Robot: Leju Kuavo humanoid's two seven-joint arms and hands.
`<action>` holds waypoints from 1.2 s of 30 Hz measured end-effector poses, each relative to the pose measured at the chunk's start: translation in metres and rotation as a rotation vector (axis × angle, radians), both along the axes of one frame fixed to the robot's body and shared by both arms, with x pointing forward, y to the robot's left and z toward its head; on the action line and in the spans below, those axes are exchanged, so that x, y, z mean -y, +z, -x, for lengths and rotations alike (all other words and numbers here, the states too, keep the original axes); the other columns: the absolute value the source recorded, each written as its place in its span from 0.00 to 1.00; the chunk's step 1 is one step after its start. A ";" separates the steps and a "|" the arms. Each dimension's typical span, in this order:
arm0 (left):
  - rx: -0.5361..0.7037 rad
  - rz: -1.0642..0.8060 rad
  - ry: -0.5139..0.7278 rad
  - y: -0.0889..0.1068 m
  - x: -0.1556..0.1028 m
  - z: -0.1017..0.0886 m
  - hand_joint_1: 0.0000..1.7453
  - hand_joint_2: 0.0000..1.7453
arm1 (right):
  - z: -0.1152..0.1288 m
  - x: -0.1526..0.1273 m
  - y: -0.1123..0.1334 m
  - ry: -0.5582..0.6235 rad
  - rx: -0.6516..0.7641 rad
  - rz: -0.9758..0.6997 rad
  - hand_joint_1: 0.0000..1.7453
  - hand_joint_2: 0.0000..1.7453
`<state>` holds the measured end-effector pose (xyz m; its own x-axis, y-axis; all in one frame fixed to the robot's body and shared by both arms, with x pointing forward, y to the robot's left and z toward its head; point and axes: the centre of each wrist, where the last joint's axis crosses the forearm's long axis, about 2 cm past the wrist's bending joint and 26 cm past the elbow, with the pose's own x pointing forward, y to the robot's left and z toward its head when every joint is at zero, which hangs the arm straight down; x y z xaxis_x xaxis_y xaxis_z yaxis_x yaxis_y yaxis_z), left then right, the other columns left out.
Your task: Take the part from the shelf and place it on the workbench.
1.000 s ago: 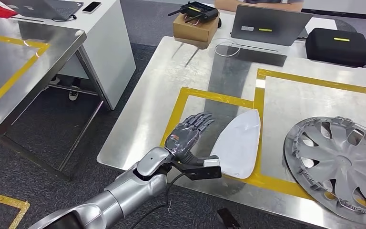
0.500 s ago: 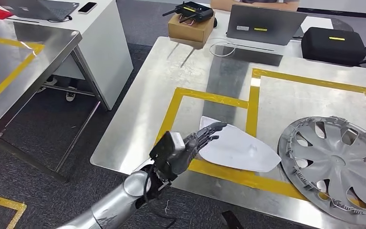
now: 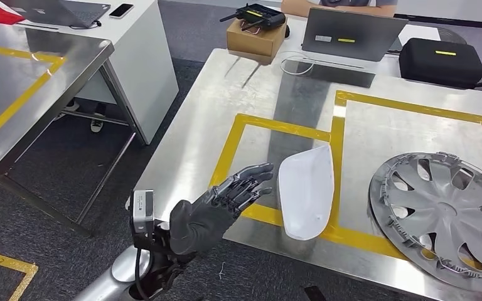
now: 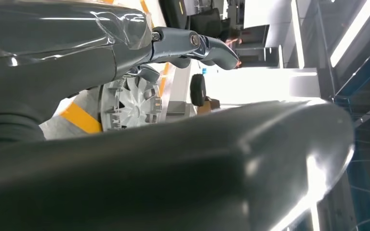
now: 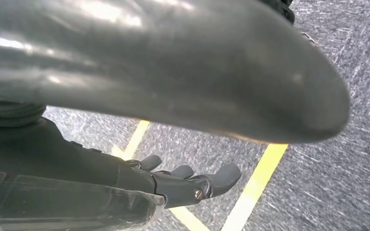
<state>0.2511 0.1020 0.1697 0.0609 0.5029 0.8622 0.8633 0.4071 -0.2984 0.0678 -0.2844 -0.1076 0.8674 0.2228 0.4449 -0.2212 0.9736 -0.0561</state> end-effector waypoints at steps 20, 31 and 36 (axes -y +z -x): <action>0.081 -0.068 0.188 -0.010 -0.027 0.006 0.00 0.00 | -0.001 0.000 0.000 0.005 -0.017 0.008 0.00 0.00; -0.014 -0.280 0.577 -0.065 -0.072 0.025 0.00 0.00 | 0.013 0.002 -0.002 0.004 -0.041 0.018 0.00 0.00; -0.084 -0.357 0.660 -0.081 -0.087 0.030 0.00 0.00 | 0.015 0.002 -0.002 0.006 -0.042 0.020 0.00 0.00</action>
<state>0.2211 0.1888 0.0883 -0.0837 0.1490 0.9853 0.3868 0.9161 -0.1057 0.0532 -0.2867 -0.1098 0.8837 0.2366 0.4039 -0.2295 0.9710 -0.0666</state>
